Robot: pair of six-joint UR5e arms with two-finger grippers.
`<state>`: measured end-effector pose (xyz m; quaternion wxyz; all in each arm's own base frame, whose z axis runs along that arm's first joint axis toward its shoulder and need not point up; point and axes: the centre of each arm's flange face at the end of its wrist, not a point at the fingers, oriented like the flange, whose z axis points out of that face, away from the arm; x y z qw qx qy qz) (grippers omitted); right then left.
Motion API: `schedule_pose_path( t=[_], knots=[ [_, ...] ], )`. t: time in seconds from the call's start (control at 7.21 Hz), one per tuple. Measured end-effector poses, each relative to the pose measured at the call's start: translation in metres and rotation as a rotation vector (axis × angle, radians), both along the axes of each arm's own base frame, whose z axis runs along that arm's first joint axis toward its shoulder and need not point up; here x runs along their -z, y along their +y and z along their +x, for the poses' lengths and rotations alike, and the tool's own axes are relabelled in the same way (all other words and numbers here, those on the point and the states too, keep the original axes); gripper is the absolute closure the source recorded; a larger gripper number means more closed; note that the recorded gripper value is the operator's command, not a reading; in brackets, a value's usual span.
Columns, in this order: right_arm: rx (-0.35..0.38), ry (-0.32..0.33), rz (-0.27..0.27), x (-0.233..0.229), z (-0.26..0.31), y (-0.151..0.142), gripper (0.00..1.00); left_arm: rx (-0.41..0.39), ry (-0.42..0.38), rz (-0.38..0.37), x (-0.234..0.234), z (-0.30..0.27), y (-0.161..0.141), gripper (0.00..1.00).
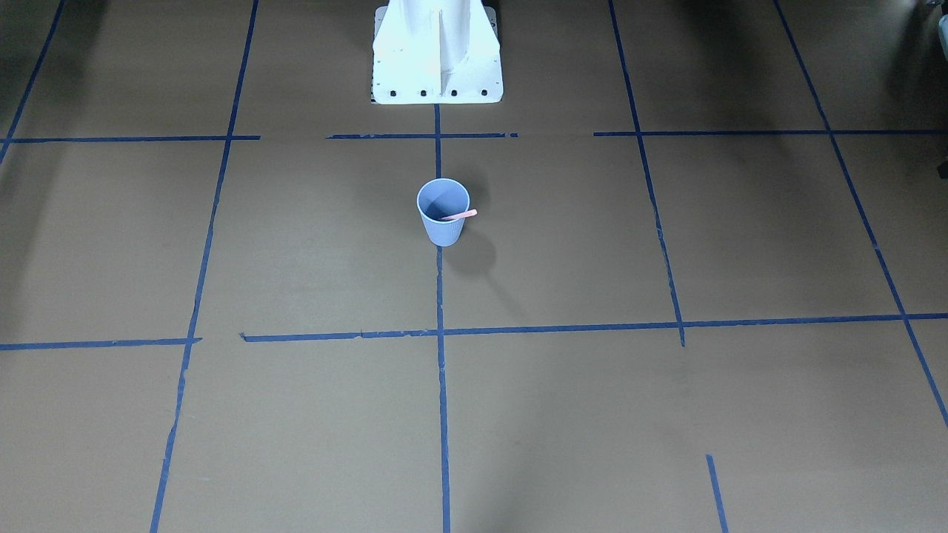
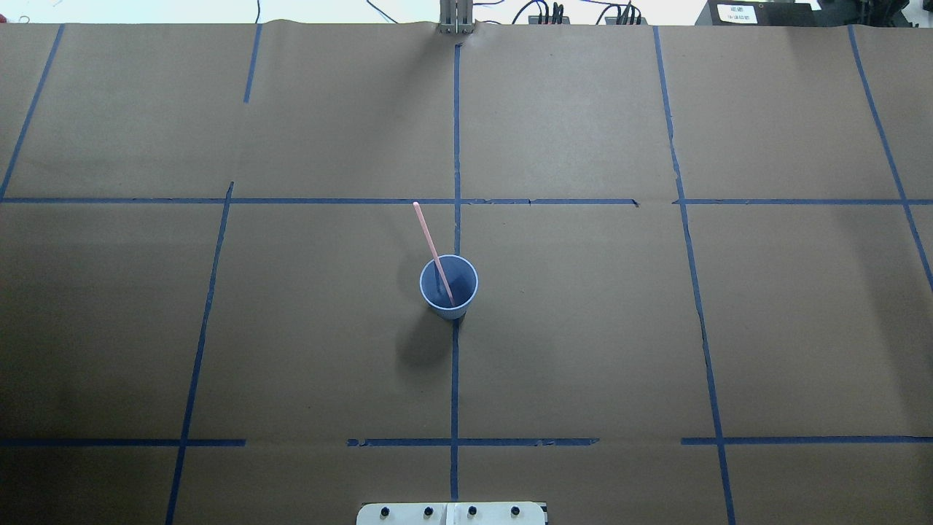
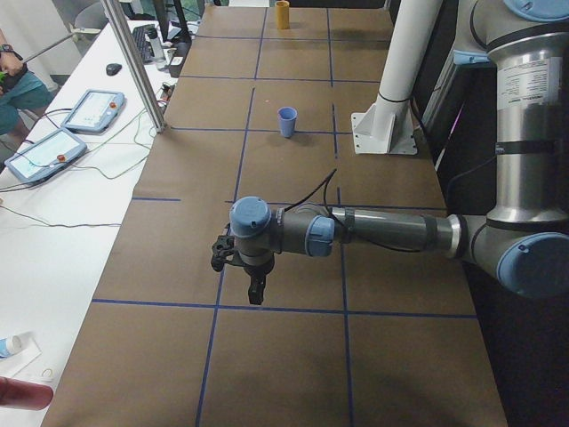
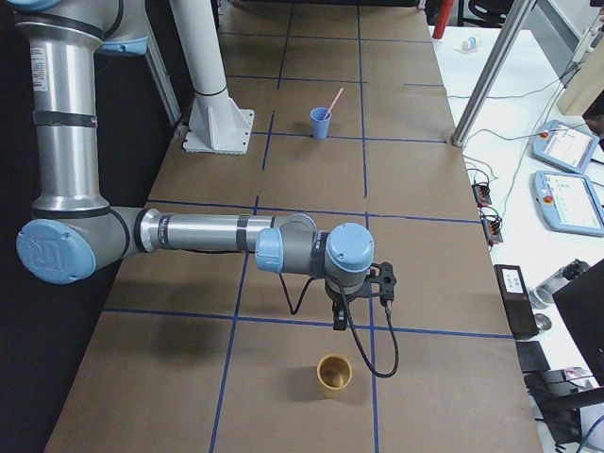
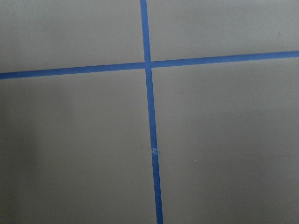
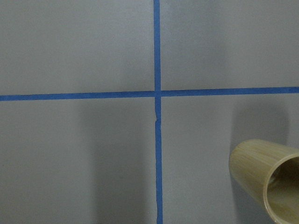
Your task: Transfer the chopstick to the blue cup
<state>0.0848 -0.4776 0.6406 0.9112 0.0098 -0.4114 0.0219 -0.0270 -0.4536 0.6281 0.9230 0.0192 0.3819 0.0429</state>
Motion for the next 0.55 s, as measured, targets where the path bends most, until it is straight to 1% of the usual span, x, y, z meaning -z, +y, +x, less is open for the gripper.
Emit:
schedule_pose_path(
  t=[0.28,0.55],
  knots=[
    [-0.001,0.001,-0.004,-0.002,0.000,0.000,0.00,0.015,0.000,0.002,0.000,-0.013,0.001,0.00],
    [-0.002,0.001,-0.007,-0.003,0.000,0.000,0.00,0.039,-0.006,-0.025,-0.001,-0.026,0.001,0.00]
  ],
)
